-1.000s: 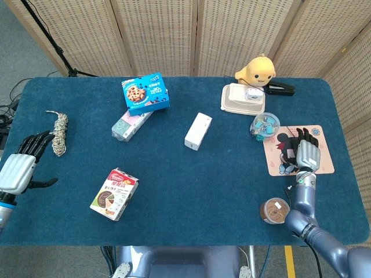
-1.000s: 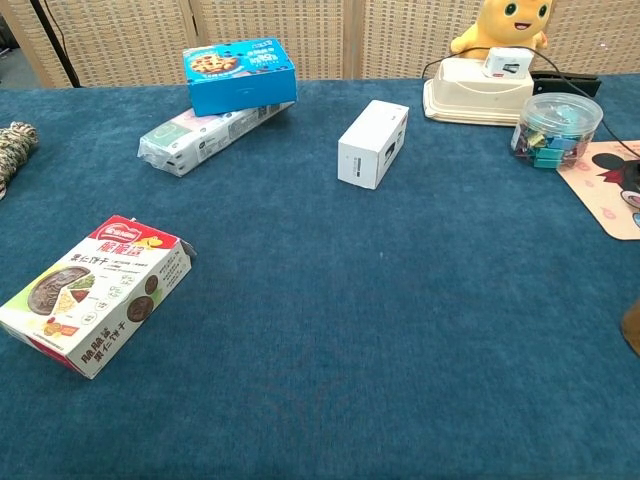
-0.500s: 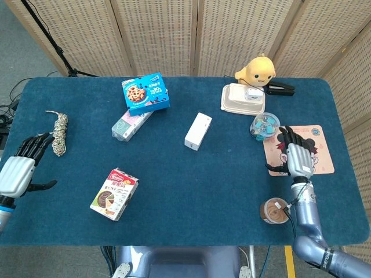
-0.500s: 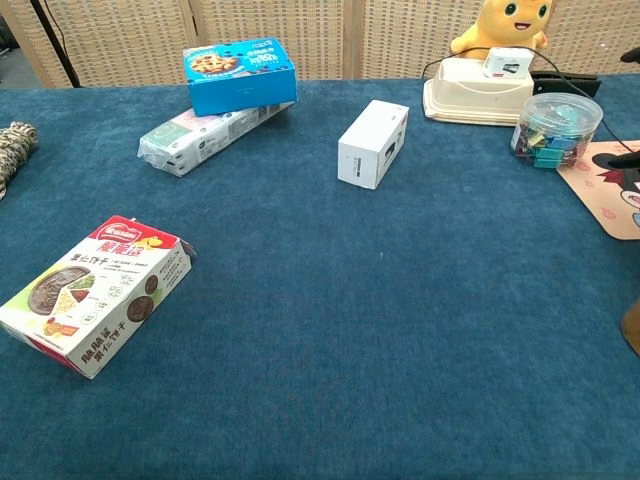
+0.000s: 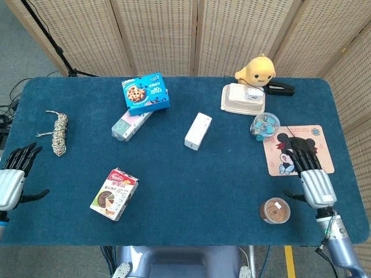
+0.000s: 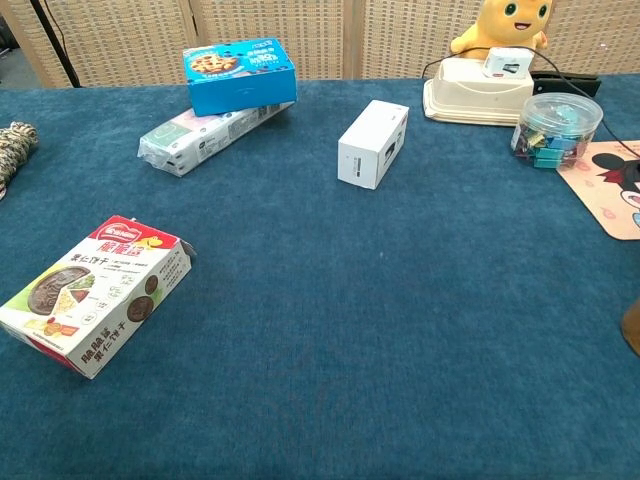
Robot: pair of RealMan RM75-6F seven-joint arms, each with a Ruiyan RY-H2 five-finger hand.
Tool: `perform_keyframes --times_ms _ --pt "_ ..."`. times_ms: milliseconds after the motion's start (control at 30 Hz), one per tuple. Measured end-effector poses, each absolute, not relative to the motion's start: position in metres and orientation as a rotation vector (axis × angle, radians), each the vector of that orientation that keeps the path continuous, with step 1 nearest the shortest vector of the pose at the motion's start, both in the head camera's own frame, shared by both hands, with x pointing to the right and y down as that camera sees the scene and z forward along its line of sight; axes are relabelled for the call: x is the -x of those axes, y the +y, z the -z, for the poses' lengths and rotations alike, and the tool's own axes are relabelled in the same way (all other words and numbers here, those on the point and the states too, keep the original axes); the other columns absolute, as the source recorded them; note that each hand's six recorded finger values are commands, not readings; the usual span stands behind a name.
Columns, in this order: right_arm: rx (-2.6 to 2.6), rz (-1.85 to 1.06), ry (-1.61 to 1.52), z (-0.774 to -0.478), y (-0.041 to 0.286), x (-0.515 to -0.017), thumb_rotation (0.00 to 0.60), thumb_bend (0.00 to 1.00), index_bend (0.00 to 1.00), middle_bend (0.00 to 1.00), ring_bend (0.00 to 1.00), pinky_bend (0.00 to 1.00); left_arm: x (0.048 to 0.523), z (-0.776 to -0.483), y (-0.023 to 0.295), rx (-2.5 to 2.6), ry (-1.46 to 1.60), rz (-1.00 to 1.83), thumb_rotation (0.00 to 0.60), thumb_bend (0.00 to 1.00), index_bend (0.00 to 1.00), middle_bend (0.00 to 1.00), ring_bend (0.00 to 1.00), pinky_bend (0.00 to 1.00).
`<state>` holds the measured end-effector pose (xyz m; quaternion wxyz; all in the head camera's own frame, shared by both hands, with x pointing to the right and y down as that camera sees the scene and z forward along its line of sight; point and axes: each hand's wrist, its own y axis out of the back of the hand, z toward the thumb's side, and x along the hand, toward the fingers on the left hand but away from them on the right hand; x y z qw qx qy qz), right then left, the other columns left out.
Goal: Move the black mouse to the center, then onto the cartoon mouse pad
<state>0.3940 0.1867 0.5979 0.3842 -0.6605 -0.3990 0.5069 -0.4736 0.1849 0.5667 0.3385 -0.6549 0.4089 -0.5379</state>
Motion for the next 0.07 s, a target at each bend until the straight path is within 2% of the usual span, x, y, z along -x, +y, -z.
perform_keyframes --times_ms 67 --pt "1.650 -1.297 -1.003 -0.5925 0.1995 -0.4034 0.600 0.00 0.00 0.00 0.00 0.00 0.4784 -0.5657 0.1901 1.674 1.067 1.416 0.600 0.10 0.00 0.00 0.00 0.00"
